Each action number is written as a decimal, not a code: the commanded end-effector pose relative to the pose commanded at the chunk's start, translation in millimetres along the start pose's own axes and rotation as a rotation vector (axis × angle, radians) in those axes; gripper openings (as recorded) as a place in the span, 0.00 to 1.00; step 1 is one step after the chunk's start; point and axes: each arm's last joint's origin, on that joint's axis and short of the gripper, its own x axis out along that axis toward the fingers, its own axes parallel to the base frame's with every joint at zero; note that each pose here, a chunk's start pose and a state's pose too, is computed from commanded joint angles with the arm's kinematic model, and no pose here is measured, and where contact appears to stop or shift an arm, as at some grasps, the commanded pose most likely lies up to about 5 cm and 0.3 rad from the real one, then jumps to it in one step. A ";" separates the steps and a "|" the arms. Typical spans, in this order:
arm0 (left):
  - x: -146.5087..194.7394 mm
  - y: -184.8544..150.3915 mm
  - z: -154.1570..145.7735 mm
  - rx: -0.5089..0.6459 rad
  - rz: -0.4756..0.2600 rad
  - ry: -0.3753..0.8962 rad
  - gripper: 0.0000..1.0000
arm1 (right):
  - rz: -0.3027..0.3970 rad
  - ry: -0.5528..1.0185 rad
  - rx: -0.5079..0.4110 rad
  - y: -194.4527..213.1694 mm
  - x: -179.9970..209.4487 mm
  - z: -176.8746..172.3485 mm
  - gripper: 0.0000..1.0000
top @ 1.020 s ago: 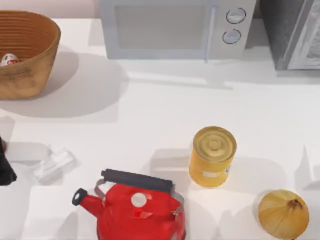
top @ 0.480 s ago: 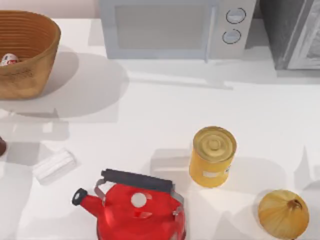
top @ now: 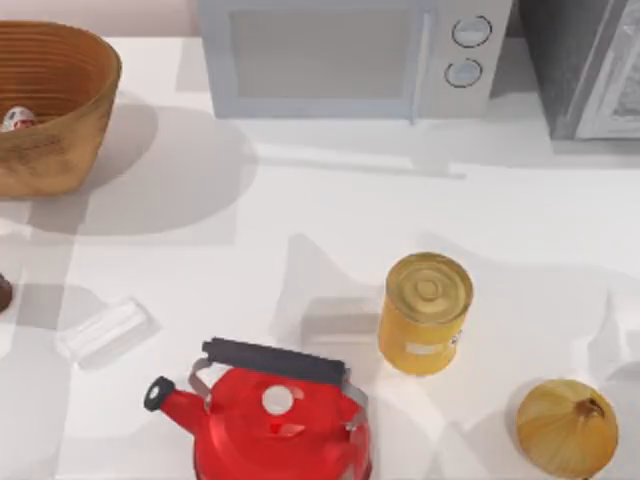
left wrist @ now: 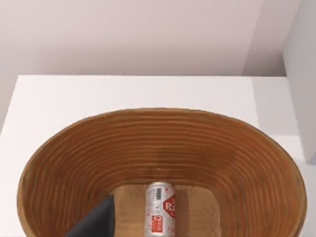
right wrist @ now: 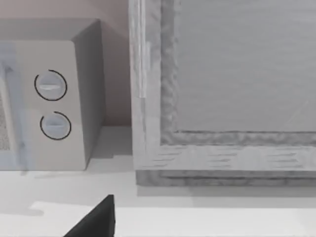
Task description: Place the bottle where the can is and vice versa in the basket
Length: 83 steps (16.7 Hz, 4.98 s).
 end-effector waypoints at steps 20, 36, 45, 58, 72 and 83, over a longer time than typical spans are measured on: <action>281.9 38.6 -52.5 -0.013 -0.068 0.861 1.00 | 0.000 0.000 0.000 0.0 0.0 0.0 1.00; 320.9 34.8 -98.0 -0.013 -0.068 0.861 1.00 | 0.000 0.000 0.000 0.0 0.0 0.0 1.00; 320.9 34.8 -98.0 -0.013 -0.068 0.861 0.40 | 0.000 0.000 0.000 0.0 0.0 0.0 1.00; 320.9 34.8 -98.0 -0.013 -0.068 0.861 0.00 | 0.000 0.000 0.000 0.0 0.0 0.0 1.00; 144.5 42.6 -33.0 -0.086 0.102 0.410 0.00 | 0.000 0.000 0.000 0.0 0.0 0.0 1.00; -69.5 -12.4 -208.4 -0.032 0.073 -0.381 0.00 | 0.000 0.000 0.000 0.0 0.0 0.0 1.00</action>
